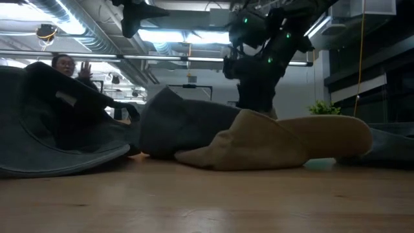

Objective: Pick & Place hat
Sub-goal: Put the middle gray cap into the orange bin

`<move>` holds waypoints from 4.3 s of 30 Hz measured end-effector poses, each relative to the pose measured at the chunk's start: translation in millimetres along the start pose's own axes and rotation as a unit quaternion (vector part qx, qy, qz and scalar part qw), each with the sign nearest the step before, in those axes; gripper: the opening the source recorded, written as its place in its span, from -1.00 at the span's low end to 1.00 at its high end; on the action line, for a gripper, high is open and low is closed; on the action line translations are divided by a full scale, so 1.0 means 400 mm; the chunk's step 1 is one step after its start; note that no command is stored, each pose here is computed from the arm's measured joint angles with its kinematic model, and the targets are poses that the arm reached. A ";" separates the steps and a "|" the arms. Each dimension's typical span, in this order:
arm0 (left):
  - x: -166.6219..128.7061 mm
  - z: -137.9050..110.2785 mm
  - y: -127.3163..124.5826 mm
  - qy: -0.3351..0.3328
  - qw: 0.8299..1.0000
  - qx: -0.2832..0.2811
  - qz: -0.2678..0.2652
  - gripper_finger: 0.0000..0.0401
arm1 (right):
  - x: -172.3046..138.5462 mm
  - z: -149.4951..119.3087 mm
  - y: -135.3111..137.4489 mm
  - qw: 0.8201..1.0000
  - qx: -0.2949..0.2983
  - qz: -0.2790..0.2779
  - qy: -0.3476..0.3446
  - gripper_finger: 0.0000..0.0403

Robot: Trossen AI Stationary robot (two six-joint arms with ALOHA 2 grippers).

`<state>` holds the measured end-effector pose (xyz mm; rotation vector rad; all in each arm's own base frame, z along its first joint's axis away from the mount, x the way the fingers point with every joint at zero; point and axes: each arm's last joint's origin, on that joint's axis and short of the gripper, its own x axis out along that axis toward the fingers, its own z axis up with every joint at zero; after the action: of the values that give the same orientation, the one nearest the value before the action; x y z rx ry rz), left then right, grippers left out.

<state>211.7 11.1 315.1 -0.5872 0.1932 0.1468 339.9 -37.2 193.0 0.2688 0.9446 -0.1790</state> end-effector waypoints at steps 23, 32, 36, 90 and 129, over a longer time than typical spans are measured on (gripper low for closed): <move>0.000 0.000 0.000 0.000 1.000 0.019 -0.001 -0.08 | -0.178 0.141 0.029 0.991 -0.088 -0.043 -0.093 -0.82; 0.000 -0.003 0.002 0.006 1.000 0.031 0.004 -0.08 | -0.091 0.122 0.027 0.999 -0.028 0.005 -0.030 -0.24; 0.000 -0.006 0.004 0.013 0.999 0.031 0.008 -0.08 | -0.056 0.101 0.022 1.000 -0.023 0.000 0.018 0.02; 0.000 -0.011 0.009 0.018 0.999 0.027 0.026 -0.08 | -0.004 -0.109 0.037 0.998 -0.021 0.007 -0.056 -0.19; 0.000 -0.011 0.010 0.019 0.999 0.028 0.027 -0.08 | 0.036 -0.093 0.018 0.997 0.011 0.014 -0.071 -0.66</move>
<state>210.5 11.9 309.4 -0.5302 0.2487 0.1816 321.4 -19.7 161.6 0.2856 0.7979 -0.1795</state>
